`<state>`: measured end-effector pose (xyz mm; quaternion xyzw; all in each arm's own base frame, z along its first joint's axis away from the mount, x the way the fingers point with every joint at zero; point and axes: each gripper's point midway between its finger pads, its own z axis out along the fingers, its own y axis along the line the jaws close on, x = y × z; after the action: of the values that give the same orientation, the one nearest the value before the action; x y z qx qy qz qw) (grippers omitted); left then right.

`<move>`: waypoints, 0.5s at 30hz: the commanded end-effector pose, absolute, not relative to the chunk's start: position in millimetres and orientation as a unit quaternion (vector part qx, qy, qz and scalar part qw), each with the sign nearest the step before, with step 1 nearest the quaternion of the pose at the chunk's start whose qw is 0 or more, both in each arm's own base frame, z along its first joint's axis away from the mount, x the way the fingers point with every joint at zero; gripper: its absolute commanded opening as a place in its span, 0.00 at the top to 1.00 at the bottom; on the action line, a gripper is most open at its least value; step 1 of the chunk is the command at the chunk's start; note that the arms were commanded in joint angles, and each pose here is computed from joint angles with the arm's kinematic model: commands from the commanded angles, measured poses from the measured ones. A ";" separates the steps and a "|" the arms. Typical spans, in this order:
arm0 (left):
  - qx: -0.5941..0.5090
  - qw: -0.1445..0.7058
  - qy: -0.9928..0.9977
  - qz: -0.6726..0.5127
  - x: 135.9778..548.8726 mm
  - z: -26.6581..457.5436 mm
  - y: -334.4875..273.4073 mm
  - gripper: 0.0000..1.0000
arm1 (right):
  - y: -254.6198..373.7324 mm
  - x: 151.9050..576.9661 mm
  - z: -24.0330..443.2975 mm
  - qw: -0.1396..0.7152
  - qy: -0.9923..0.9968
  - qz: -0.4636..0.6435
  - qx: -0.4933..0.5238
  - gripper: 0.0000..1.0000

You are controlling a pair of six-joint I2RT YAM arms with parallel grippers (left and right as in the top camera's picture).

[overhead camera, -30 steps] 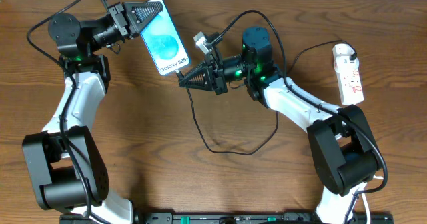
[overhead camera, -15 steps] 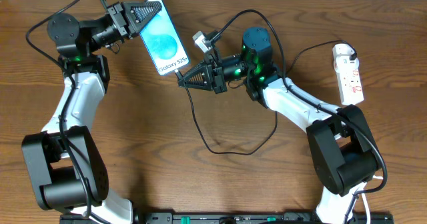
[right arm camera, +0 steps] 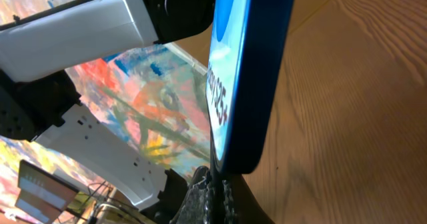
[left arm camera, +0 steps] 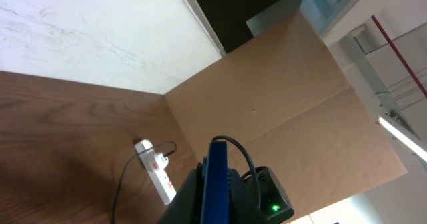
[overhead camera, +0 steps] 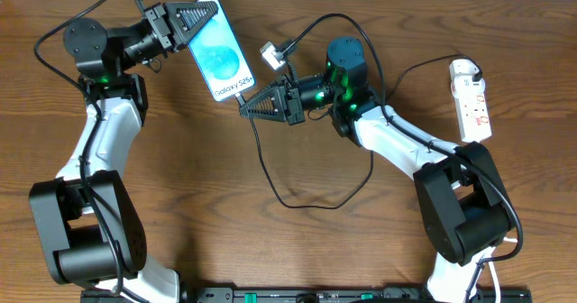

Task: Plug charger to phone and switch on socket
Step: 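Align the connector with the phone's bottom port, right gripper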

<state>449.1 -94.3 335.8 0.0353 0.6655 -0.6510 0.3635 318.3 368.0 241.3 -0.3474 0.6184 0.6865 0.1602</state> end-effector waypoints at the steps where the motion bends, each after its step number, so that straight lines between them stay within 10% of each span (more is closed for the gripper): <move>1: 0.075 0.365 0.664 -0.648 434.9 348.5 -101.4 0.93 | 375.9 333.3 245.0 0.191 0.632 0.680 -0.318 0.99; 15: 0.086 0.355 0.667 -0.649 430.5 346.4 -103.4 0.93 | 379.4 337.5 245.2 0.201 0.638 0.677 -0.306 0.99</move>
<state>449.2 -94.1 335.9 0.0374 0.6652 -0.6496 0.3661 319.4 374.6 241.1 -0.3322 0.6272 0.6860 0.1605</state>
